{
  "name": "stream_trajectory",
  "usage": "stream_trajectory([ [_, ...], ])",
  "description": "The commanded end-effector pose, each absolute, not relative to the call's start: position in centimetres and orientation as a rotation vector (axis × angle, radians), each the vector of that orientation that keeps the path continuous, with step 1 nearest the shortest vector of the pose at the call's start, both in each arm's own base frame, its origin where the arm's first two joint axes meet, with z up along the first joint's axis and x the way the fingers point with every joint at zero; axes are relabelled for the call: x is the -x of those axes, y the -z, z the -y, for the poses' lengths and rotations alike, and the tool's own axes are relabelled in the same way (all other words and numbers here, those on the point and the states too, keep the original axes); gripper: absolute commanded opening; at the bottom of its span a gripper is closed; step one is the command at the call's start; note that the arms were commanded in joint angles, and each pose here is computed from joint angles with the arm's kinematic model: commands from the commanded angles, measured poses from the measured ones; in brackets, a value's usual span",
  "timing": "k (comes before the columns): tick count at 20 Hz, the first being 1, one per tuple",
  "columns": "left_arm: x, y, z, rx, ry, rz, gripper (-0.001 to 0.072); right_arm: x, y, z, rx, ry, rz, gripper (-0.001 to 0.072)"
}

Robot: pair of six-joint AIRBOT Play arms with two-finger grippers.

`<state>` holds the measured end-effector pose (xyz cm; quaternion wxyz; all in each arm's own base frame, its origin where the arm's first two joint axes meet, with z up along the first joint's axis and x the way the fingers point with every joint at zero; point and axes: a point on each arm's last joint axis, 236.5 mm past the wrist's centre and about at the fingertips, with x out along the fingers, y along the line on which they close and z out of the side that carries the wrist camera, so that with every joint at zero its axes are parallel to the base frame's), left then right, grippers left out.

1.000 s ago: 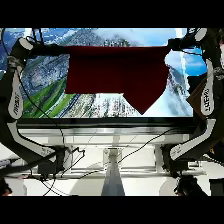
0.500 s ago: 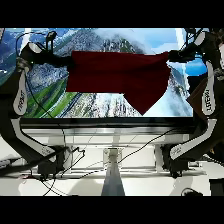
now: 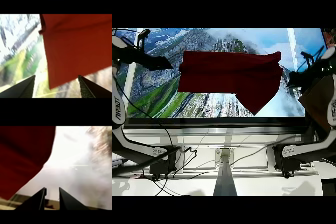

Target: Fold the clothes and pants, and hang the long-sleeved shirts on hangers.

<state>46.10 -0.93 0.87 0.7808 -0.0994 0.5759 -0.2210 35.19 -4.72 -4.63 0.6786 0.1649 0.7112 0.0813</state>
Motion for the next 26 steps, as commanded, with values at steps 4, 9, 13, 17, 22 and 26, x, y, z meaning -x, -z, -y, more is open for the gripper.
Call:
stream_trajectory([
  [4,-43.5,-1.4,4.6,0.509,0.62,-1.217,0.0559,-31.4,6.8,-0.9,-0.671,-0.125,-1.38,0.033],
  [9,-42.8,3.8,3.9,0.553,0.518,-1.236,0.0559,-29.3,11.0,-3.6,-0.863,-0.048,-1.377,0.0549],
  [13,-43.4,5.3,3.3,0.561,0.463,-1.221,0.0559,-31.1,11.9,-4.5,-0.807,-0.022,-1.299,0.0533],
  [17,-43.6,6.0,2.6,0.574,0.445,-1.223,0.0559,-33.3,11.5,-5.5,-0.749,-0.034,-1.221,0.0035],
  [22,-42.9,7.0,1.3,0.579,0.422,-1.257,0.0559,-34.7,8.5,-5.7,-0.563,-0.185,-1.189,0.001],
  [26,-42.2,9.7,2.9,0.6,0.449,-1.331,0.0559,-35.5,7.4,-5.5,-0.548,-0.191,-1.161,0.0009],
])
